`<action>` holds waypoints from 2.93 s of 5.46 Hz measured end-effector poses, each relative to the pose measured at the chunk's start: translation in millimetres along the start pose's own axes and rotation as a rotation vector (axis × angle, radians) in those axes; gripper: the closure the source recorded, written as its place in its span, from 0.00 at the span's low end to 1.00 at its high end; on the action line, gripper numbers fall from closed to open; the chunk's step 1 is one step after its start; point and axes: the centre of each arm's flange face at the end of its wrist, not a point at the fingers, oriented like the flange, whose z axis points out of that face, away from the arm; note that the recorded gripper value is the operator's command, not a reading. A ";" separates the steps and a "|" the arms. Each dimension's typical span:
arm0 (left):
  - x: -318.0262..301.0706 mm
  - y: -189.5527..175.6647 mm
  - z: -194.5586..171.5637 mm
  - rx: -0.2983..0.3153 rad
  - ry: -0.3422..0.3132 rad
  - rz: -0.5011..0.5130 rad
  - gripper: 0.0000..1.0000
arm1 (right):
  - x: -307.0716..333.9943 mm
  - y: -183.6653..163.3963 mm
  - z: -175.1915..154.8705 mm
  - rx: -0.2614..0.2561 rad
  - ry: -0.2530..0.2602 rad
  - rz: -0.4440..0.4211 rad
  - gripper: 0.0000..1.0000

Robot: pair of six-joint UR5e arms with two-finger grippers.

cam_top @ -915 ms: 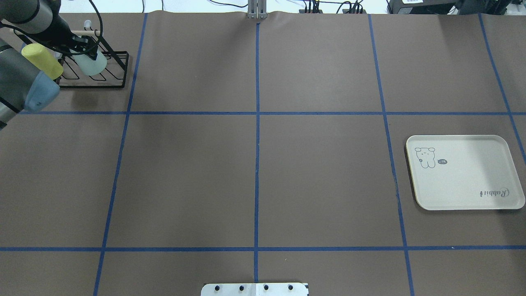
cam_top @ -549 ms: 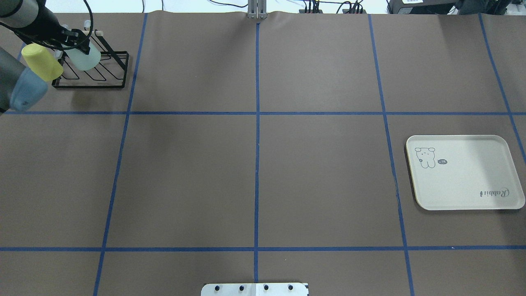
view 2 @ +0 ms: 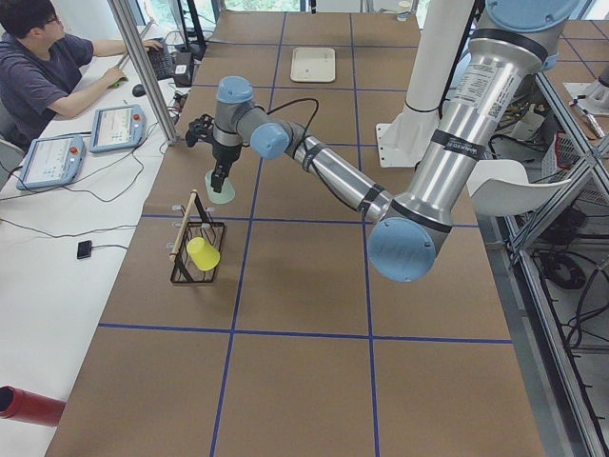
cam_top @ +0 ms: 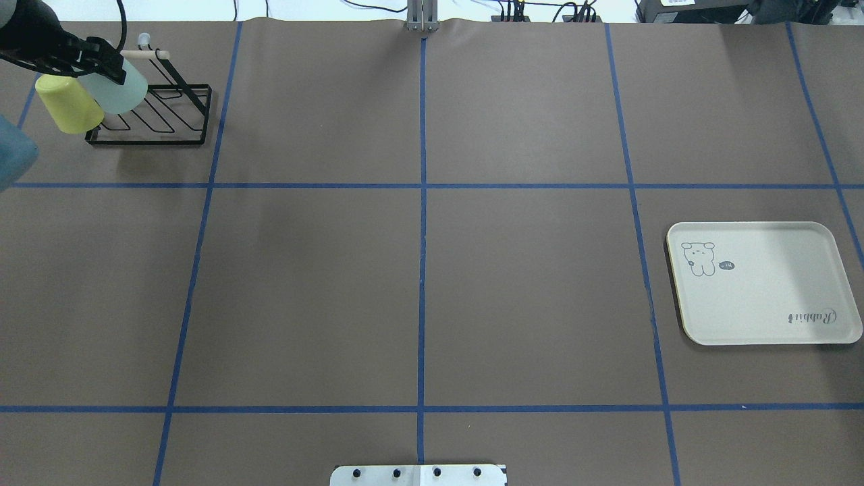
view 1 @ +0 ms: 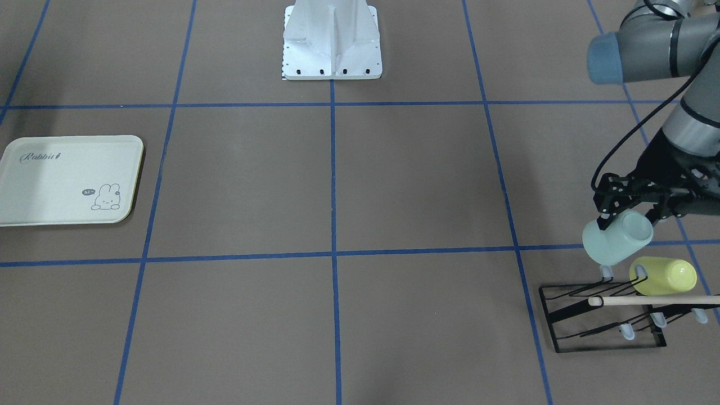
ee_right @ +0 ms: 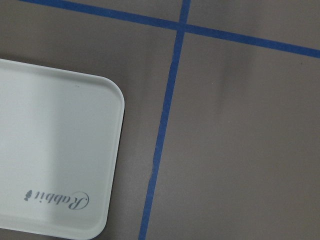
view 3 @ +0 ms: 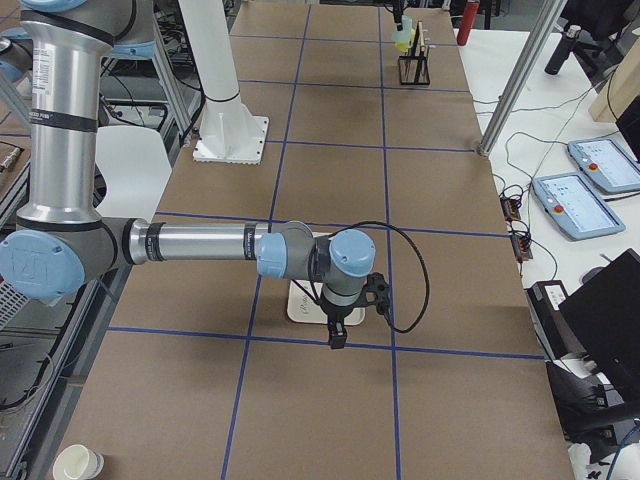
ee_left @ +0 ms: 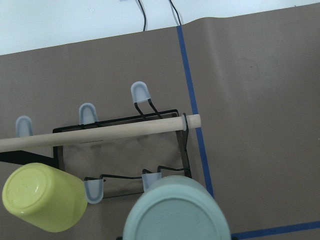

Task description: Left arm grabs green cup and hands to right arm on tray

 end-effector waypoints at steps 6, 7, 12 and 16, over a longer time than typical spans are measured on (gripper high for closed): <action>25.6 7.8 -24.1 0.115 0.134 -0.256 1.00 | -66.3 -45.2 -34.5 0.249 -0.145 0.178 0.00; 34.7 10.4 -27.6 0.142 0.189 -0.311 1.00 | -91.6 -51.7 -33.7 0.297 -0.198 0.226 0.01; 120.1 60.7 -51.6 0.106 0.682 -0.573 1.00 | -198.0 -61.9 -57.8 0.469 -0.538 0.347 0.00; 189.6 120.3 -57.7 -0.066 0.983 -0.576 1.00 | -243.8 -32.5 -74.7 0.507 -0.811 0.271 0.02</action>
